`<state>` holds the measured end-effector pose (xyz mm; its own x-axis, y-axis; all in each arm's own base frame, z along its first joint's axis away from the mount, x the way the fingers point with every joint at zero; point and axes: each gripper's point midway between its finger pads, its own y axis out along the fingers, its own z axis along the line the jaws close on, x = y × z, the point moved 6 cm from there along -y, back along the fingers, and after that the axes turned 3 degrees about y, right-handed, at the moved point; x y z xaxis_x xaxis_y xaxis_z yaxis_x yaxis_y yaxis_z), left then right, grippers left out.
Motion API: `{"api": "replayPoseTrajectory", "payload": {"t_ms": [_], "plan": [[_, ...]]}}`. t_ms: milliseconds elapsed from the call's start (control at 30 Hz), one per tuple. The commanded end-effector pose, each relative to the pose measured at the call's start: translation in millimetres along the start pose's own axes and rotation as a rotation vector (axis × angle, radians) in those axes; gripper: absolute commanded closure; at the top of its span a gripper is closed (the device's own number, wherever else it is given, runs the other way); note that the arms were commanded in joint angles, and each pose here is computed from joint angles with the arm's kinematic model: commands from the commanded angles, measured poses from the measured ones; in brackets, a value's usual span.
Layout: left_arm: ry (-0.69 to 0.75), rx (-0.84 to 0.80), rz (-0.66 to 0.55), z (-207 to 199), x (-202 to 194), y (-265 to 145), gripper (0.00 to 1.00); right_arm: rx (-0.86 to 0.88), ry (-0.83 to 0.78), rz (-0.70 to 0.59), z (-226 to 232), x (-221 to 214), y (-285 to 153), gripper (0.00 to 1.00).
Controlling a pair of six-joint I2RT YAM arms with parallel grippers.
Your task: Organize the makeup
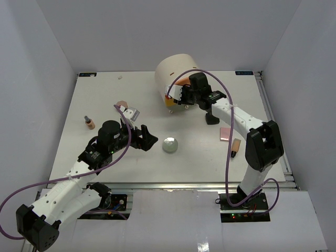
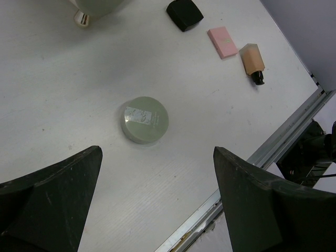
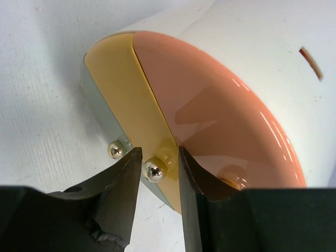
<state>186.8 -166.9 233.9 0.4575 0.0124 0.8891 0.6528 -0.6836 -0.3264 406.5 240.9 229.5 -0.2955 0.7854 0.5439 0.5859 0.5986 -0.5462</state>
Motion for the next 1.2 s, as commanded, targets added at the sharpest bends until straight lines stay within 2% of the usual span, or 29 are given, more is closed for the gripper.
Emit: {"api": "replayPoseTrajectory", "payload": {"t_ms": [0,100,200,367,500,667,800,1033,1167], "plan": [[0.009,0.009,-0.018,1,3,-1,0.02,-0.115,0.036,-0.098,-25,25,-22,0.57],[0.01,0.011,-0.023,1,3,-1,0.02,-0.088,0.087,-0.142,-16,31,-30,0.53],[0.011,0.011,-0.031,1,4,-3,0.02,0.005,0.17,-0.239,7,41,-53,0.43],[0.01,0.007,-0.031,0,4,-3,0.02,0.074,0.368,-0.304,35,32,-73,0.37],[0.011,0.012,-0.037,1,5,-3,0.02,-0.017,0.658,-0.323,31,14,-80,0.29],[0.011,0.027,-0.041,2,5,-4,0.02,-0.193,0.994,-0.275,20,-17,-75,0.3],[0.012,0.037,-0.04,4,4,-3,0.02,-0.217,1.207,-0.277,17,-21,-61,0.29],[0.01,0.048,-0.026,6,2,-1,0.02,-0.184,1.382,-0.286,10,-21,-30,0.31],[0.01,0.053,-0.02,7,2,1,0.02,-0.188,1.431,-0.296,6,-24,-14,0.35]]}}
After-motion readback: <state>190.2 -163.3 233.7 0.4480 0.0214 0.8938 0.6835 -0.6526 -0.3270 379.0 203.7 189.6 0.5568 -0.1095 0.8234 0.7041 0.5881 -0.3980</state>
